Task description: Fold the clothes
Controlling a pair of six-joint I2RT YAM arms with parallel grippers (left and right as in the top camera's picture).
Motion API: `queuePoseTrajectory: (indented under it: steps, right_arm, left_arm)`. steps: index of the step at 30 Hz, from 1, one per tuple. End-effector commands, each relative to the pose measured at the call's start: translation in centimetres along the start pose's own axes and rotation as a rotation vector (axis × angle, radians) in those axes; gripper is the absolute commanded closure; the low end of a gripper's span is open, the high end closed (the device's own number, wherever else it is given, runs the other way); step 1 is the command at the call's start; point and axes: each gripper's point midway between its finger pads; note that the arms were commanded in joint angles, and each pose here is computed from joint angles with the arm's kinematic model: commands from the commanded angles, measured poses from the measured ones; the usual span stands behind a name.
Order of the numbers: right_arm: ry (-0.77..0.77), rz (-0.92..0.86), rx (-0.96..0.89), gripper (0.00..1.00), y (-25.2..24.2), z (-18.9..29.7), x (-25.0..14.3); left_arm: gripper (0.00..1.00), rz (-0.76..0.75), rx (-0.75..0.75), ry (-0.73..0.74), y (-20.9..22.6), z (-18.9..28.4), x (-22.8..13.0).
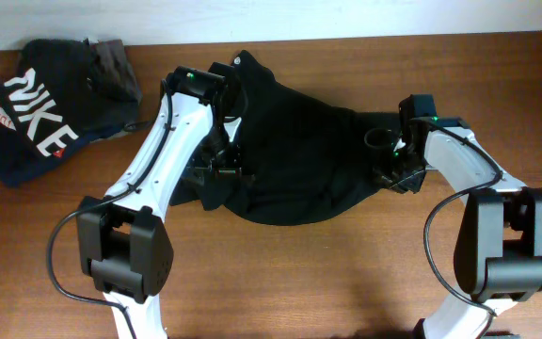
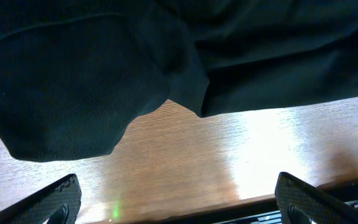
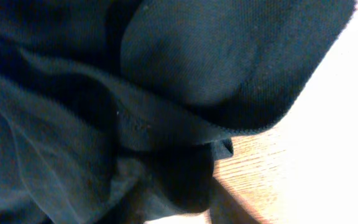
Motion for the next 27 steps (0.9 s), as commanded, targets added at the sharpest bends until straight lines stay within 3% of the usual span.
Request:
queuePoseTrajectory:
  steps: [1, 2, 7, 15, 27]
  right_arm:
    - [0.011, -0.001, -0.031, 0.91, -0.4, -0.7, -0.4]
    - [0.01, -0.002, -0.036, 0.96, -0.5, -0.7, -0.4]
    - [-0.001, -0.005, -0.111, 0.96, -1.8, -0.3, -0.2]
    - [-0.037, 0.039, -0.217, 0.96, -2.5, 5.9, 0.6]
    - [0.117, 0.055, -0.493, 0.94, -7.4, 9.5, -3.4]
  left_arm:
    - [0.01, 0.008, 0.0, -0.002, 0.1, 0.2, -0.1]
    - [0.0, 0.008, -0.001, -0.002, 0.1, 0.2, -0.2]
    - [0.01, 0.009, 0.001, 0.004, 0.1, 0.2, -0.3]
    - [0.01, 0.009, 0.02, 0.0, 0.5, 0.2, -0.2]
    - [0.01, 0.008, 0.019, -0.003, 0.4, 0.2, -0.2]
Point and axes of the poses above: each gripper's point midway between its finger pads, its own z axis back along the fingers, its own y axis along the line the jaws close on, x = y × z, and after that the axes turned 1 degree about z, right-handed
